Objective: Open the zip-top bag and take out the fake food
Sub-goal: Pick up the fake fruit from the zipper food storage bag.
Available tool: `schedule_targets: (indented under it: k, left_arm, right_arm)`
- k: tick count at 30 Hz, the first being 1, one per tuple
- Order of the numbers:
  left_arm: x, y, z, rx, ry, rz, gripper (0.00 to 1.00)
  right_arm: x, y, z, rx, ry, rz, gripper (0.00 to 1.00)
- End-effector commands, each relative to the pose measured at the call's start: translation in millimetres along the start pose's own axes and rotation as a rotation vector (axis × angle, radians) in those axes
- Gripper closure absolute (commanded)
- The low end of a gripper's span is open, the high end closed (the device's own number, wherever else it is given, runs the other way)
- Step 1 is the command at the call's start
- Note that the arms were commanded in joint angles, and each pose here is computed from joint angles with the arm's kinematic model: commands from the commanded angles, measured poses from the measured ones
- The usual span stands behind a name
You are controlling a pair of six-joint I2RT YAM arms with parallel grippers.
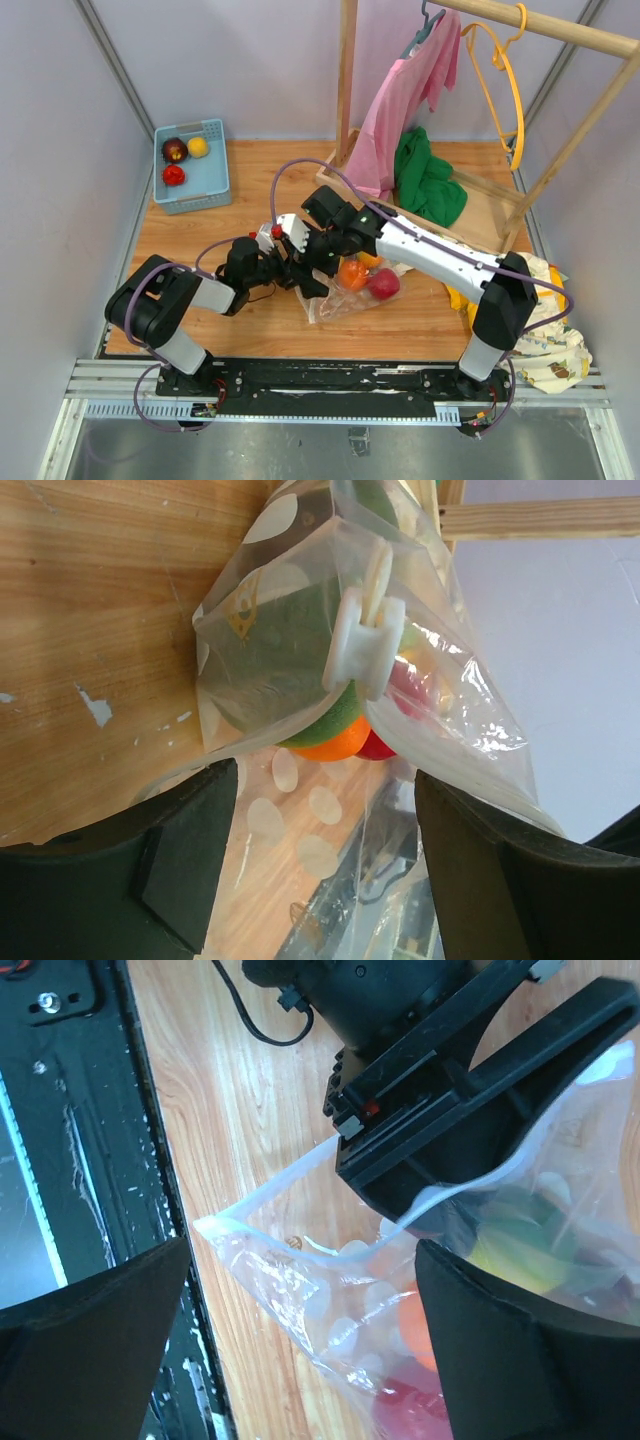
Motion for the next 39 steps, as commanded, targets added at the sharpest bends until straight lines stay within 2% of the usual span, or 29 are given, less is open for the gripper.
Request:
schedule_targets:
  k: [1, 5, 10, 14, 19, 23, 26, 31, 39]
  left_arm:
    - [-0.6, 4.4, -0.4, 0.001, 0.046, 0.015, 0.25]
    - [-0.6, 4.1, 0.7, 0.013, 0.071, 0.02, 0.25]
    - [0.0, 4.5, 3.1, 0.038, 0.106, 0.03, 0.25]
    - [0.9, 4.8, 2.4, 0.043, 0.121, 0.033, 0.25]
    - [1.2, 5.6, -0.1, 0.034, 0.134, 0.039, 0.25]
    - [2.8, 5.3, -5.3, 0.02, 0.145, 0.035, 0.25]
    - [3.9, 4.0, -9.9, 0.008, 0.154, 0.028, 0.25]
    - [5.1, 1.8, -15.9, -0.003, 0.147, 0.018, 0.26]
    - [7.1, 7.2, -12.7, 0.019, 0.131, 0.027, 0.28]
  right_arm:
    - [17.2, -35.1, 7.8, 0.155, -0.054, -0.113, 0.0]
    - [19.8, -57.9, 0.2, 0.206, 0.001, -0.173, 0.0]
    - [18.0, -78.6, -25.9, 0.19, -0.016, -0.238, 0.02]
    - [4.8, -84.3, -63.7, 0.092, 0.044, -0.234, 0.01]
    - [-25.3, -72.3, -121.2, -0.124, 0.055, -0.152, 0.02]
    - [-44.5, -51.2, -146.7, -0.188, 0.06, -0.065, 0.15]
    - [-51.6, -35.4, -156.4, -0.18, 0.09, -0.032, 0.3]
    - [-58.6, -14.6, -167.5, -0.161, 0.142, 0.004, 0.48]
    - [-68.3, 7.5, -162.9, -0.086, 0.191, 0.033, 0.62]
Point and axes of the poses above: each gripper's point midway between its finger pads, its own y axis out along the fingers, its own z axis along the line the jaws close on, x = y × z, the point moved 2 cm from there along -y, back along the fingers, and after that the axes turned 2 degrees about -y, right-handed, at the moved point
